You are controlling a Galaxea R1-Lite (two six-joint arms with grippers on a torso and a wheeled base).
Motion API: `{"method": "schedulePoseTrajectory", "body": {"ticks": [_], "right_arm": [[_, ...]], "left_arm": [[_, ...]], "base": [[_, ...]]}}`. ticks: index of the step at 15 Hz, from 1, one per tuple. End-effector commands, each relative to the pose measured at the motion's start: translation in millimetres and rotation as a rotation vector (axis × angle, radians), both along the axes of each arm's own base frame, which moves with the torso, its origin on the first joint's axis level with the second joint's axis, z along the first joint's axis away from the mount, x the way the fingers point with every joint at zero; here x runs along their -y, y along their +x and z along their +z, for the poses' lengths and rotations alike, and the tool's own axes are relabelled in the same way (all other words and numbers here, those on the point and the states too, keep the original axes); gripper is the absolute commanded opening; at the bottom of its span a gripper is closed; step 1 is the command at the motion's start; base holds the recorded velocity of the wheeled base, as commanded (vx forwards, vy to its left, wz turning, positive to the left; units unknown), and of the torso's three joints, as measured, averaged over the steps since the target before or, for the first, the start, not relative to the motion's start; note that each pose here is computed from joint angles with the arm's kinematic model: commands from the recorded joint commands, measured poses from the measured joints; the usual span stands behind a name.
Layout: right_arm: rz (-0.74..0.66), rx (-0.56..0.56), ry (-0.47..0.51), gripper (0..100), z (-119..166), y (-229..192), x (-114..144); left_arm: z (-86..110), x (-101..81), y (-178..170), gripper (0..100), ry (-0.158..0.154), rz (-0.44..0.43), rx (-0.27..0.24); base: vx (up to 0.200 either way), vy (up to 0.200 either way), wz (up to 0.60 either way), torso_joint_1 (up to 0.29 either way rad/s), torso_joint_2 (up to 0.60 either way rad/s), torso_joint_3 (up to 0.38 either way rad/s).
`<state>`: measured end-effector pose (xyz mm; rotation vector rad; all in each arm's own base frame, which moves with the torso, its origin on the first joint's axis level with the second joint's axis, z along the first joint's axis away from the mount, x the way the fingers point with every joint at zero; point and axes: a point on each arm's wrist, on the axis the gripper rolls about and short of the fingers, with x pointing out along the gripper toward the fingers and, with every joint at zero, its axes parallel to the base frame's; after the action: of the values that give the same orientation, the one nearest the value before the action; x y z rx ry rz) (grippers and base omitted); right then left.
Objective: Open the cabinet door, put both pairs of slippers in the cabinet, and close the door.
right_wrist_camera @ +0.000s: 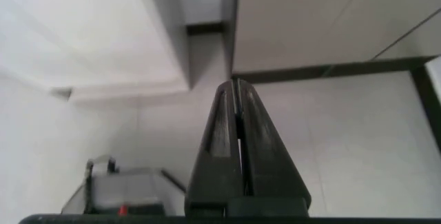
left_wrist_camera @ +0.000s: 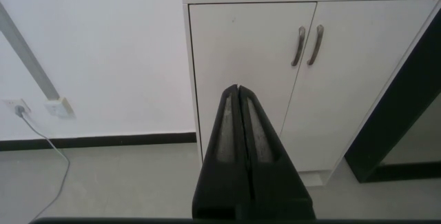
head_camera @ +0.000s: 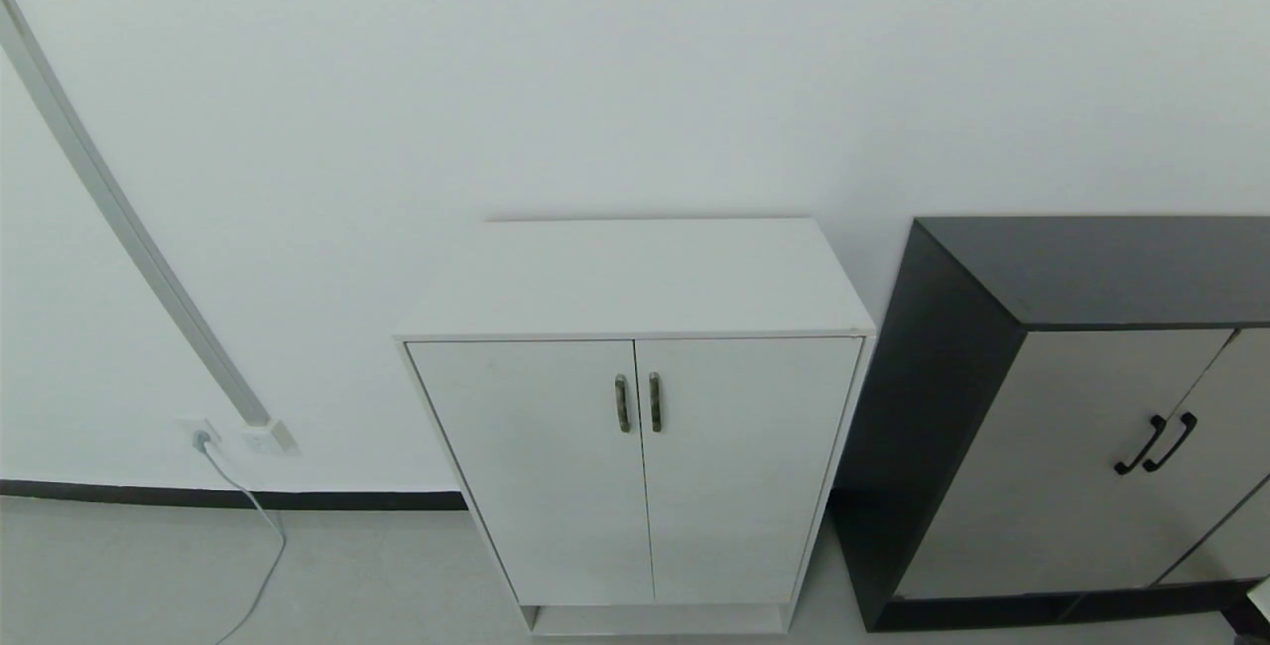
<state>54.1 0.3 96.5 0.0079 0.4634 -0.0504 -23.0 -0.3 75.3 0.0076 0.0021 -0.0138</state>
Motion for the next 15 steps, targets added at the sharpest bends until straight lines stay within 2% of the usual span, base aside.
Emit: {"method": "schedulePoseTrajectory", "body": {"ticks": [1, 9, 13, 15], "right_arm": [[0.042, 0.068, 0.001, 0, -2, -21, 0], [0.078, 0.019, 0.008, 0, -15, -36, 0], [0.145, 0.034, 0.013, 0, -19, -45, 0], [0.155, 0.080, 0.014, 0, -18, -47, 0]], "left_arm": [[0.1, 0.0, 0, 0, 0.000, 0.000, -0.001], [0.1, 0.0, 0, 0, 0.000, 0.000, -0.001], [0.1, 0.0, 0, 0, 0.000, 0.000, -0.001], [0.1, 0.0, 0, 0, 0.000, 0.000, -0.001]], "base": [[0.000, 0.000, 0.00, 0.000, 0.00, 0.000], [0.000, 0.000, 0.00, 0.000, 0.00, 0.000], [0.000, 0.000, 0.00, 0.000, 0.00, 0.000], [0.000, 0.000, 0.00, 0.000, 0.00, 0.000]]}}
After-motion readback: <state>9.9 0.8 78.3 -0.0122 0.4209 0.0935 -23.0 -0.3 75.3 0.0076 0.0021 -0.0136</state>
